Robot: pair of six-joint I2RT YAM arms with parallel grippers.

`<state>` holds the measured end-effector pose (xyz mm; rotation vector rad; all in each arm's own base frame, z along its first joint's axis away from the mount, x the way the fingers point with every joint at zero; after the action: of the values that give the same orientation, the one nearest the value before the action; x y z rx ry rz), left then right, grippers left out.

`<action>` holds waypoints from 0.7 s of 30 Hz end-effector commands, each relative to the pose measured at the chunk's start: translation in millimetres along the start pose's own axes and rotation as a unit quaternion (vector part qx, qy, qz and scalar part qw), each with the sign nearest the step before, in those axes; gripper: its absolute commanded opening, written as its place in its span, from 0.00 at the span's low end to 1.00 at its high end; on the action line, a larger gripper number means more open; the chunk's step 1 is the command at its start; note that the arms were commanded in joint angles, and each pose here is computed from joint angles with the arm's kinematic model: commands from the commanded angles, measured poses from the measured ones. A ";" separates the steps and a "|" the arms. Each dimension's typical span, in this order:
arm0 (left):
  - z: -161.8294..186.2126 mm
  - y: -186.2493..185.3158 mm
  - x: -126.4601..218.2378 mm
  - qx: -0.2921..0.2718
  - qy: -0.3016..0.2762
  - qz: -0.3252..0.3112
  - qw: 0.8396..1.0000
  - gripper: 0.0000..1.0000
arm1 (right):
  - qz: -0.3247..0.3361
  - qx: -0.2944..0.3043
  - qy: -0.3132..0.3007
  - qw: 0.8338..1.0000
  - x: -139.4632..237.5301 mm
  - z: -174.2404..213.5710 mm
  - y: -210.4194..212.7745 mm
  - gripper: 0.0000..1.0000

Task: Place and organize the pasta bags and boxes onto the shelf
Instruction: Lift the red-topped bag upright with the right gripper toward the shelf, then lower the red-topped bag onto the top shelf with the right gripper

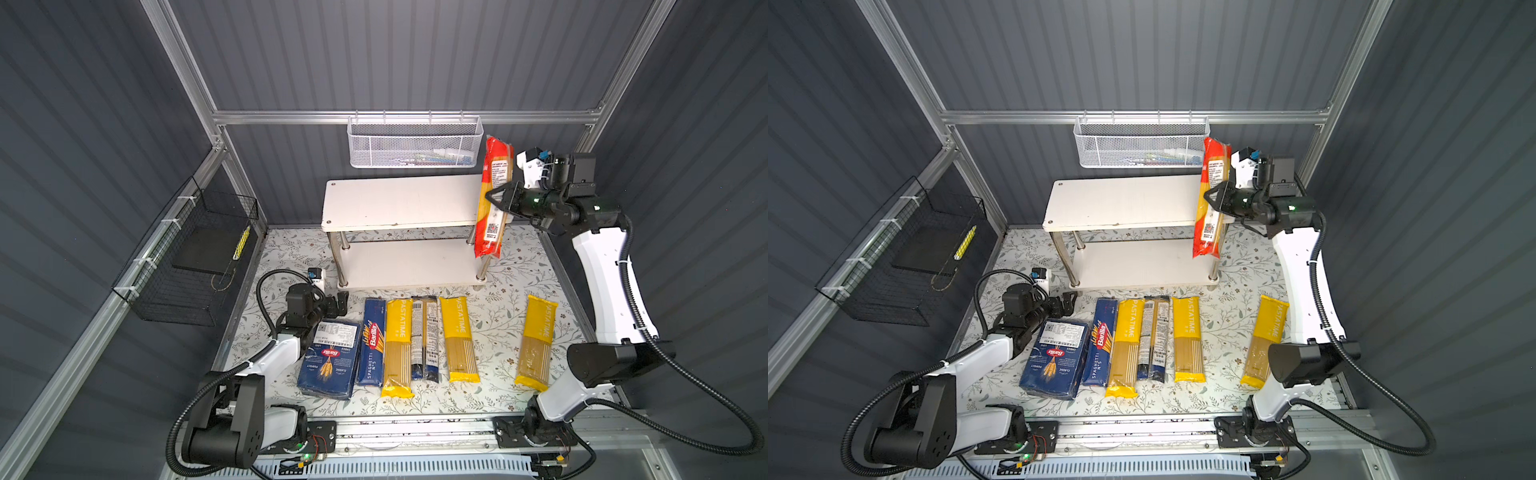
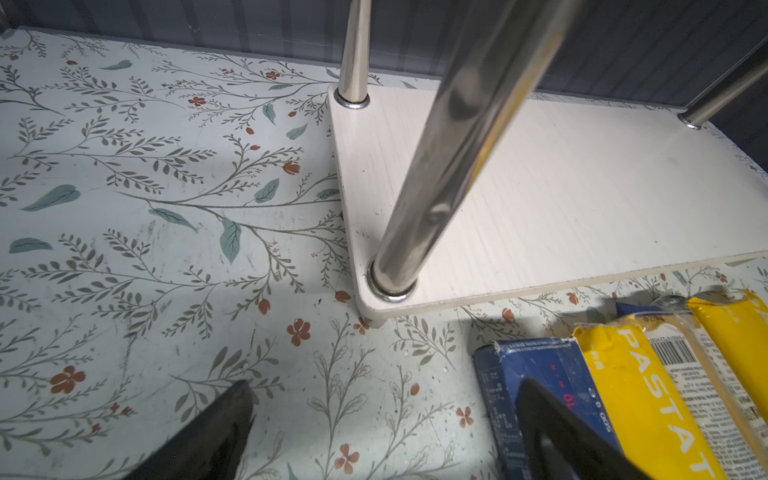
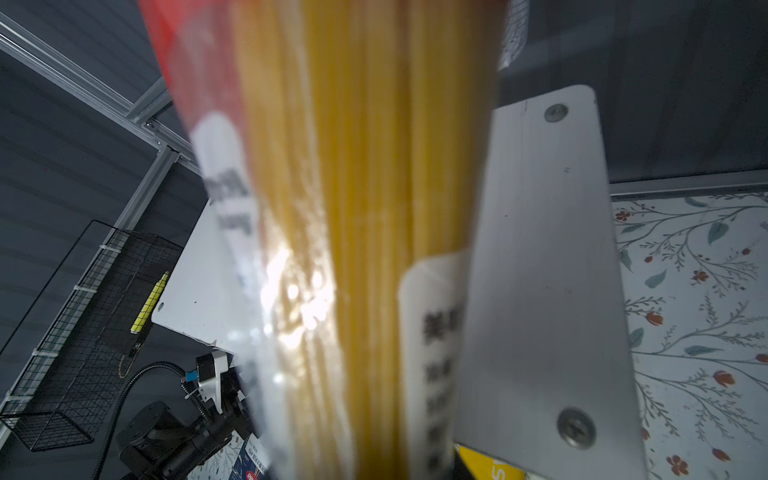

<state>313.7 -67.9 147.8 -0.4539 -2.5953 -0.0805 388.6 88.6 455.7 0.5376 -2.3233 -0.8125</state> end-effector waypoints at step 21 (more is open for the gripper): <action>-5.9 -2.1 0.2 -0.008 -0.005 0.002 1.000 1.00 | -0.064 0.003 -0.060 0.996 -17.5 -52.9 9.4 0.18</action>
<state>313.5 -68.6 147.8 -0.4569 -2.5948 -0.0813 432.2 85.3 457.6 0.5732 -2.2841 -0.9422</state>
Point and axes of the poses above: each gripper's point midway between its finger pads, its own x axis back along the fingers, its own y axis along the line the jaws close on, z = x × y, the point moved 6 cm from there along x, back along the fingers, and after that the axes turned 11 degrees about -x, right-handed, at the moved point
